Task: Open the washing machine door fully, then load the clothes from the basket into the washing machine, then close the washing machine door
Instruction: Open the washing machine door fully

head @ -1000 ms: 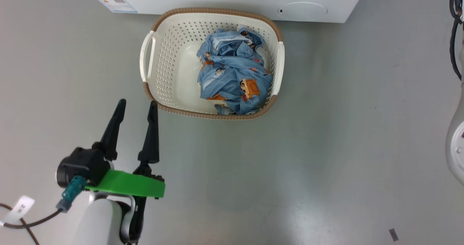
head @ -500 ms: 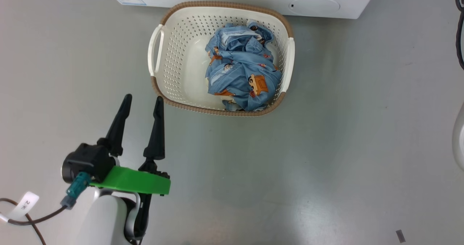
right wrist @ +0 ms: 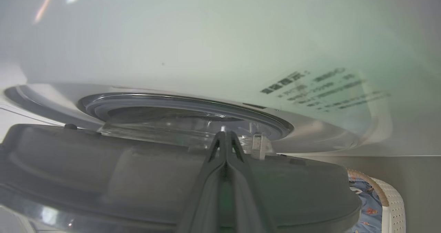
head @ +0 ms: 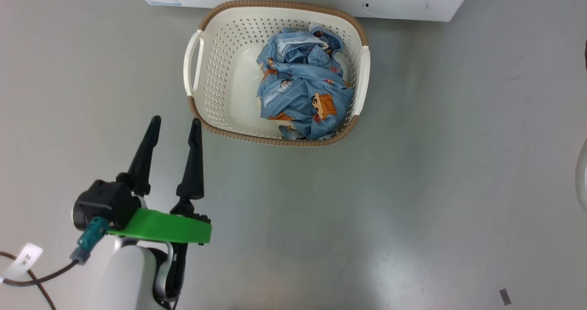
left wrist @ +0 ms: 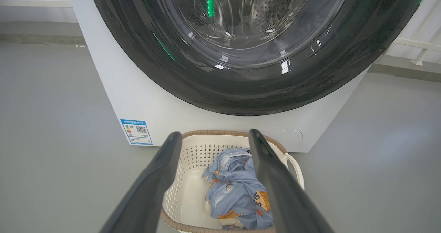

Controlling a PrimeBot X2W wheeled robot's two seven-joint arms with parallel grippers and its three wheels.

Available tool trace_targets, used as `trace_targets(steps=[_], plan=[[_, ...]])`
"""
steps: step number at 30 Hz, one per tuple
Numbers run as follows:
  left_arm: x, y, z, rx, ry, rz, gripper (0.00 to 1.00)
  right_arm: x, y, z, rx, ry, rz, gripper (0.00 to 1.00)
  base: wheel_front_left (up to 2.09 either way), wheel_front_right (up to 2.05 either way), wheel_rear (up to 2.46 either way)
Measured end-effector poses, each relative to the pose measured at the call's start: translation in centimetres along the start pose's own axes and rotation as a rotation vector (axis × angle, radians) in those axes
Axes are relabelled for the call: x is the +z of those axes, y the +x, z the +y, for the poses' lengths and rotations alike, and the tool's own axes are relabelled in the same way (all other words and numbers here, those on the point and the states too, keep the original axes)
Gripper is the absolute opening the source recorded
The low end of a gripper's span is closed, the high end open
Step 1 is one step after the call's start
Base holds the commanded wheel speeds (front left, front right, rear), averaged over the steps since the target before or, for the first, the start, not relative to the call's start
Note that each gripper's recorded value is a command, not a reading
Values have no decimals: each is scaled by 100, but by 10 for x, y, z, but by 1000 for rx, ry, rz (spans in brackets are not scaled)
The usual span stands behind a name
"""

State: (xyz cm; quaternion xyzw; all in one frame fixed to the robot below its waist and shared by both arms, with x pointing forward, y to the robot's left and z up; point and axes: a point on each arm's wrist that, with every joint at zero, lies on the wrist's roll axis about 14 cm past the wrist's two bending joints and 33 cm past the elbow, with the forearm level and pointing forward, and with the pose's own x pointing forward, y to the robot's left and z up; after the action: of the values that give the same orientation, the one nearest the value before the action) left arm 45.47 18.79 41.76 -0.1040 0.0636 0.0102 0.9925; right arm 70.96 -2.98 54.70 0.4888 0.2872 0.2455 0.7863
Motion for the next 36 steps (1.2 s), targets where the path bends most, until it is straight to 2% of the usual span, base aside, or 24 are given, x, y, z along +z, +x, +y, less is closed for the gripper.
trace_targets(steps=[16, 30, 36], plan=[[13, -1, -1, -1, 0, -35, 100, -35, -15, 8, 49, -8, 215, 0, 0, 0, 0], [37, -6, -3, -7, 8, -94, 100, -103, -34, 25, 133, -30, 466, 0, 0, 0, 0], [49, -15, -6, -10, 13, -123, 100, -140, -51, 40, 201, -48, 575, 0, 0, 0, 0]])
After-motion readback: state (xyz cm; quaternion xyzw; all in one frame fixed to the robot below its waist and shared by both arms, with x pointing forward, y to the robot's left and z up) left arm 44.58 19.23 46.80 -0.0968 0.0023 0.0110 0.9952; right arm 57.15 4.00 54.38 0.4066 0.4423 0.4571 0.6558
